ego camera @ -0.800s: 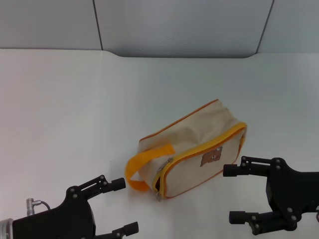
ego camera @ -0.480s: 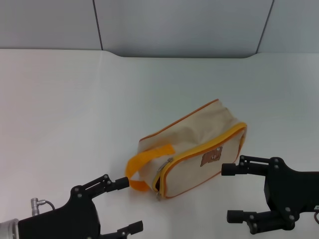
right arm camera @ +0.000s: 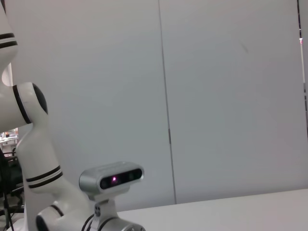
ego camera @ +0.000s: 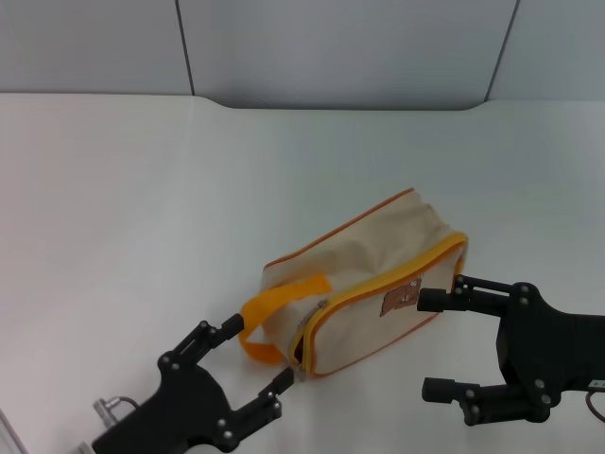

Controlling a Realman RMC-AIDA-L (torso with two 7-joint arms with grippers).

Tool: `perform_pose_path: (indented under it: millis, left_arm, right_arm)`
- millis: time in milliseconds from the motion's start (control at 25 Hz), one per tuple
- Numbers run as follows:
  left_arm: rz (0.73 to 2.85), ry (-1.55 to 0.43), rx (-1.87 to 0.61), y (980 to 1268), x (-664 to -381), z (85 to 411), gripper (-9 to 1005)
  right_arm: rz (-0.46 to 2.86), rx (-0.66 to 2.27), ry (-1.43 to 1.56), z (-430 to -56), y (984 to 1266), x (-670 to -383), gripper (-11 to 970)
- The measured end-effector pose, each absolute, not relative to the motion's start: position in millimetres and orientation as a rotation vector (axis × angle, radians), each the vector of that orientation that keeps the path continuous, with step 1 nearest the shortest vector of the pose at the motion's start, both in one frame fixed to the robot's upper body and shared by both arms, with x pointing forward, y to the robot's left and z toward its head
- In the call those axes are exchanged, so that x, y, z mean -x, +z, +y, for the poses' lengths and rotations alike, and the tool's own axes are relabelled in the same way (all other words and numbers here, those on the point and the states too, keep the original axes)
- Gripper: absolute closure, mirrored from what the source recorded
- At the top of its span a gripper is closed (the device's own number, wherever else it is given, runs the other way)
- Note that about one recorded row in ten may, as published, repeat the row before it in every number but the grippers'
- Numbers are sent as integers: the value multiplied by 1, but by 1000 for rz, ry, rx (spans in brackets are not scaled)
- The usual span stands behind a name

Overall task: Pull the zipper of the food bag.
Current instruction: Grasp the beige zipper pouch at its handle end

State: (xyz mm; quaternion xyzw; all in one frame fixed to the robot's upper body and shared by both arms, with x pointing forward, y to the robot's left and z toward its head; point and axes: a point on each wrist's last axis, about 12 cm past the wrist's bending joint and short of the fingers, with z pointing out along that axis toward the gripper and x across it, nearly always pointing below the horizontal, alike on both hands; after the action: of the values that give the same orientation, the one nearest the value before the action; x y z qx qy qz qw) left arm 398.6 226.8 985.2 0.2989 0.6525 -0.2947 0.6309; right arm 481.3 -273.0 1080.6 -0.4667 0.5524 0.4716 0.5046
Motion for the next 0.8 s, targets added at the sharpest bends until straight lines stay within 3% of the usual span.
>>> perform_pose_path:
  millis: [400, 800]
  left_arm:
    - [1515, -578, -658, 981, -382, 191, 192]
    - [1594, -502, -609, 981, -401, 175, 199]
  right_arm:
    - [1335, 1126, 1145, -272, 1081, -482, 129]
    - [1339, 1117, 1145, -273, 1080, -481, 129]
